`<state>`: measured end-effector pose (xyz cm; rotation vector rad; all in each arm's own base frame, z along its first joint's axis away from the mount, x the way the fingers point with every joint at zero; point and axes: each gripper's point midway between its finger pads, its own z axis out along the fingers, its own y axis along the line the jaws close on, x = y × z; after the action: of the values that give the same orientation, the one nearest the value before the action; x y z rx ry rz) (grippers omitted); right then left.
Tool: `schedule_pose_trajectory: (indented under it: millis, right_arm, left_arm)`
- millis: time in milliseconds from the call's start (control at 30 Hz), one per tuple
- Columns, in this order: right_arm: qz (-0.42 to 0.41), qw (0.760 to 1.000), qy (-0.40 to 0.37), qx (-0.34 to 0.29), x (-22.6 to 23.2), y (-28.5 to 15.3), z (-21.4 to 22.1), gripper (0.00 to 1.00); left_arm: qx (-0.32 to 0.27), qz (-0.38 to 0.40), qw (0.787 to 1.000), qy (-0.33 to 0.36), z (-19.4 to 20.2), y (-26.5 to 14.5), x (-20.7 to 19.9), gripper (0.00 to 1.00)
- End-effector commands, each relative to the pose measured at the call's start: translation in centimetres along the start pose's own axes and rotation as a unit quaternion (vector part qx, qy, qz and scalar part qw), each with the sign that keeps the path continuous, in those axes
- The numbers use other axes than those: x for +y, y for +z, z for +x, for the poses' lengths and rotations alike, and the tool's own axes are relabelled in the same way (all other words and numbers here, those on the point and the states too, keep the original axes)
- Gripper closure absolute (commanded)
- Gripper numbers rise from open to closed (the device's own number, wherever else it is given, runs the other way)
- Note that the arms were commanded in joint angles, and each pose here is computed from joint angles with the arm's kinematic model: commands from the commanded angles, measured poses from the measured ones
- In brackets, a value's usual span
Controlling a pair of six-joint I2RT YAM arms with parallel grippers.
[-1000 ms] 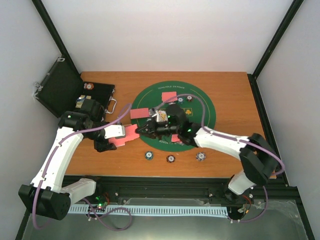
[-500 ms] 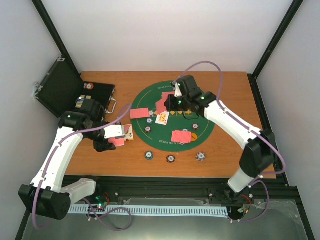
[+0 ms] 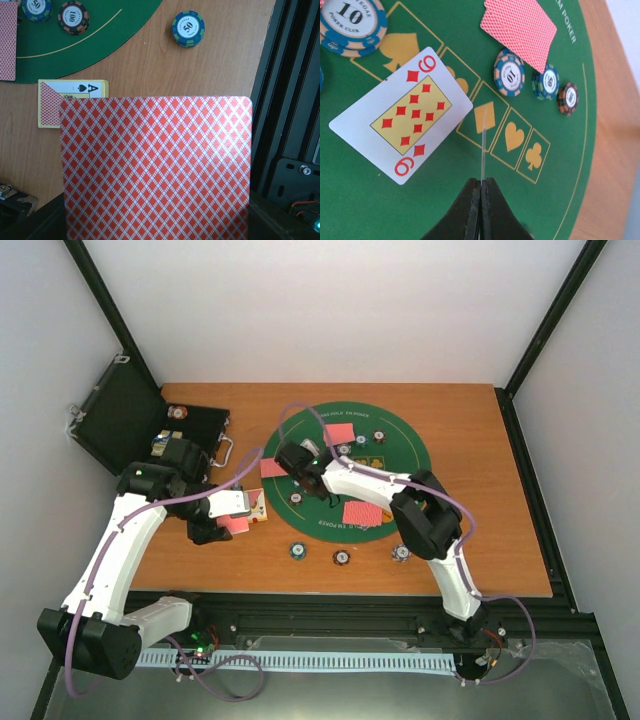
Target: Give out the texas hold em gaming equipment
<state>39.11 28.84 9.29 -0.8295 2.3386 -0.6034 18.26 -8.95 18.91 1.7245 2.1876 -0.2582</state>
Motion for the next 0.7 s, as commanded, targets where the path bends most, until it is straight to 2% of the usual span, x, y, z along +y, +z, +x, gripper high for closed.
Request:
schedule_pose_trajectory:
  millis: [0,200,333,533,667]
  right_arm:
    - [0.082,0.995,-0.060,-0.025,-1.0,0.7,-1.7,0.97]
    - [0.100,0.990,-0.099,-0.020,0.6,2.3,-0.6,0.97]
    - [0.075,0.991,-0.105,-0.021,1.6,2.5,-0.4,0.97]
    - [0.011,0.995,-0.096,-0.019,3.1,1.7,0.1,0.81]
    - [-0.005,0.997,-0.073,-0.025,2.9,0.9,0.4,0.76]
  left_arm:
    - [-0.010,-0.001,1.000,0.000,-0.5,-0.6,-0.2,0.97]
    - [-0.009,-0.003,1.000,0.003,-0.6,-0.9,0.0,0.97]
    - [-0.009,-0.004,1.000,0.003,-0.7,-0.9,0.0,0.97]
    - [-0.008,-0.006,1.000,0.004,-0.6,-1.0,-0.1,0.97]
    - [-0.007,-0.007,1.000,0.005,-0.5,-1.0,-0.1,0.97]
